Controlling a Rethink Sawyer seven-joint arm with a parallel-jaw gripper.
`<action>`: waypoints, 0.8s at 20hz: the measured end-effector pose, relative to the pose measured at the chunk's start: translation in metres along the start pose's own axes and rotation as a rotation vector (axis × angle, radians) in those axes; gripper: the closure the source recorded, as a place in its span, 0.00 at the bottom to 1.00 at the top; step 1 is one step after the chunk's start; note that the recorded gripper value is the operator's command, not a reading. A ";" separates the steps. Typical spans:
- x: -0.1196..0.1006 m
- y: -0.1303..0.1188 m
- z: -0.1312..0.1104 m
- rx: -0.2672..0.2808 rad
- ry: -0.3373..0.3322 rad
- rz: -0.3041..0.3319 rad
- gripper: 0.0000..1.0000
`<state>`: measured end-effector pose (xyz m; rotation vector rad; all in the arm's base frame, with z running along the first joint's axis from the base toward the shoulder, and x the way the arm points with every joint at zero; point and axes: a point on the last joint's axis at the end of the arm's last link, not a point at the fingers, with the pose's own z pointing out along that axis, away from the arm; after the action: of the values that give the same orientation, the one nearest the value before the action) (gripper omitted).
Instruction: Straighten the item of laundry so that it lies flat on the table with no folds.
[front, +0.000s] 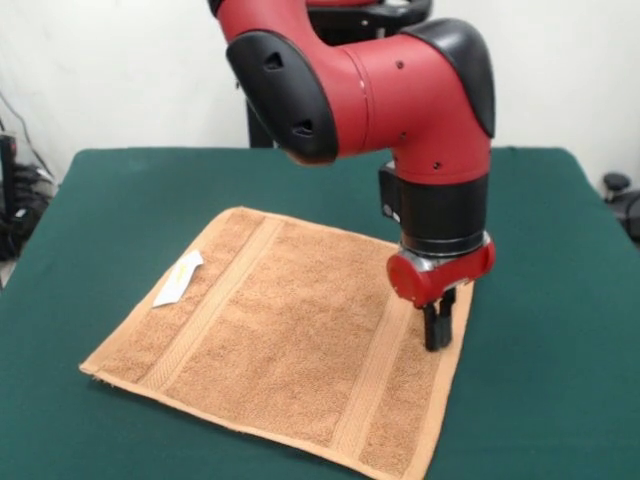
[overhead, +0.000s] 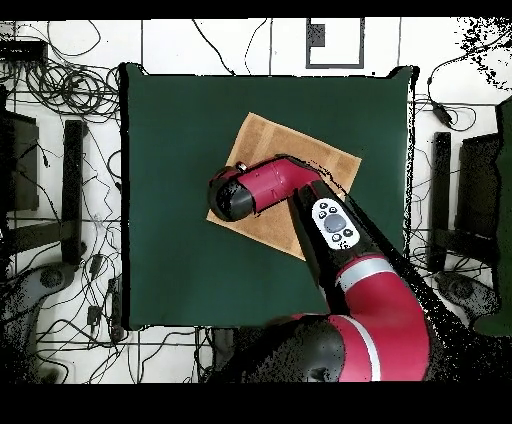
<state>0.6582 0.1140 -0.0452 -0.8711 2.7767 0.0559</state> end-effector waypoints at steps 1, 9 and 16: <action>-0.001 0.001 0.000 0.001 -0.004 -0.002 1.00; -0.018 0.016 0.003 0.008 -0.024 -0.038 1.00; -0.024 0.024 -0.006 0.010 -0.025 -0.049 1.00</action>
<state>0.6628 0.1470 -0.0349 -0.9285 2.7286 0.0445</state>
